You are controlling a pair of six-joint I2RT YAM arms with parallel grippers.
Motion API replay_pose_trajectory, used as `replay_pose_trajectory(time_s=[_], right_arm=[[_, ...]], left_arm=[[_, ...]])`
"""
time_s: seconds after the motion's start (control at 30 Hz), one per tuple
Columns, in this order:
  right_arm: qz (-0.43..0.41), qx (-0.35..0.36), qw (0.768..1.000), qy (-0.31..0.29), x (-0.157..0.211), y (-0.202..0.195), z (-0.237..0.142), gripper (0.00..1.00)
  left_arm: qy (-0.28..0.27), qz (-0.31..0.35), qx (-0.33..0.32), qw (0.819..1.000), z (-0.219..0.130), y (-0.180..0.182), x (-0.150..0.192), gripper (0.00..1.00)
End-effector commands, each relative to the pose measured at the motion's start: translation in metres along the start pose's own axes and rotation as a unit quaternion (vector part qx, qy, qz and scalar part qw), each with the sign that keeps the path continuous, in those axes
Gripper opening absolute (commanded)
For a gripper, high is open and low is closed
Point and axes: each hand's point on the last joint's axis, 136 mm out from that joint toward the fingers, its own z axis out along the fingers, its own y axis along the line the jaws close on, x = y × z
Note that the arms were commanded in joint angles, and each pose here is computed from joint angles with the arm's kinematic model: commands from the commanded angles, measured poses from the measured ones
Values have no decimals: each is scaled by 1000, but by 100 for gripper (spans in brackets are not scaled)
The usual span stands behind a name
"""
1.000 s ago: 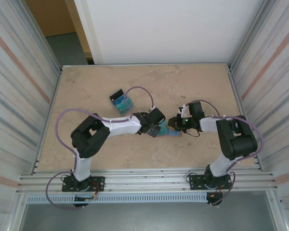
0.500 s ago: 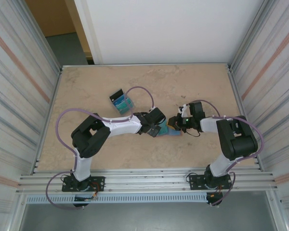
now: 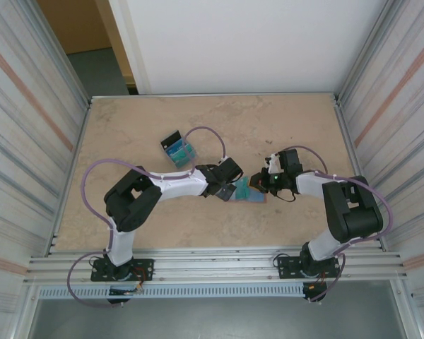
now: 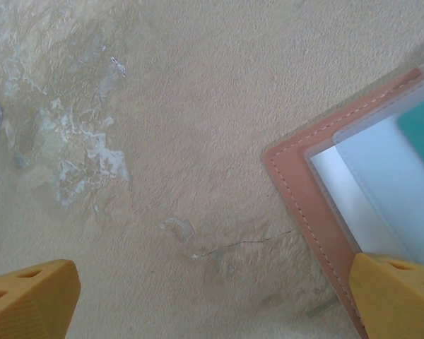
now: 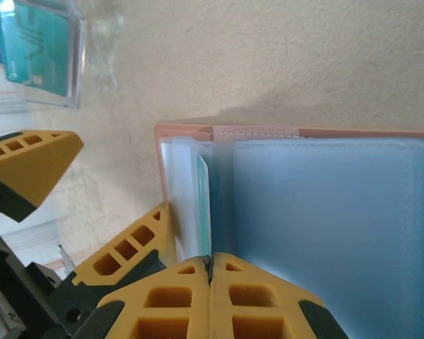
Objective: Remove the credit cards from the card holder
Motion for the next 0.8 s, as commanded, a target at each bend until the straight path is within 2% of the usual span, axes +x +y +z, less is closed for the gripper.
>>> replay_pose_trajectory(time_s=[0.0, 0.3, 0.6, 0.77], right_arm=[[-16, 24, 1000, -5, -3, -1, -9, 1], [-20, 22, 1000, -8, -5, 4, -12, 1], [-17, 19, 1000, -6, -4, 5, -12, 4], [-15, 13, 1000, -3, -4, 6, -11, 6]], left_arm=[[2, 5, -2, 1000, -16, 7, 1, 99], [-54, -7, 41, 998, -40, -1, -35, 99], [-61, 1, 87, 994, -18, -29, -43, 99], [-36, 8, 91, 995, 0, -36, -34, 99]])
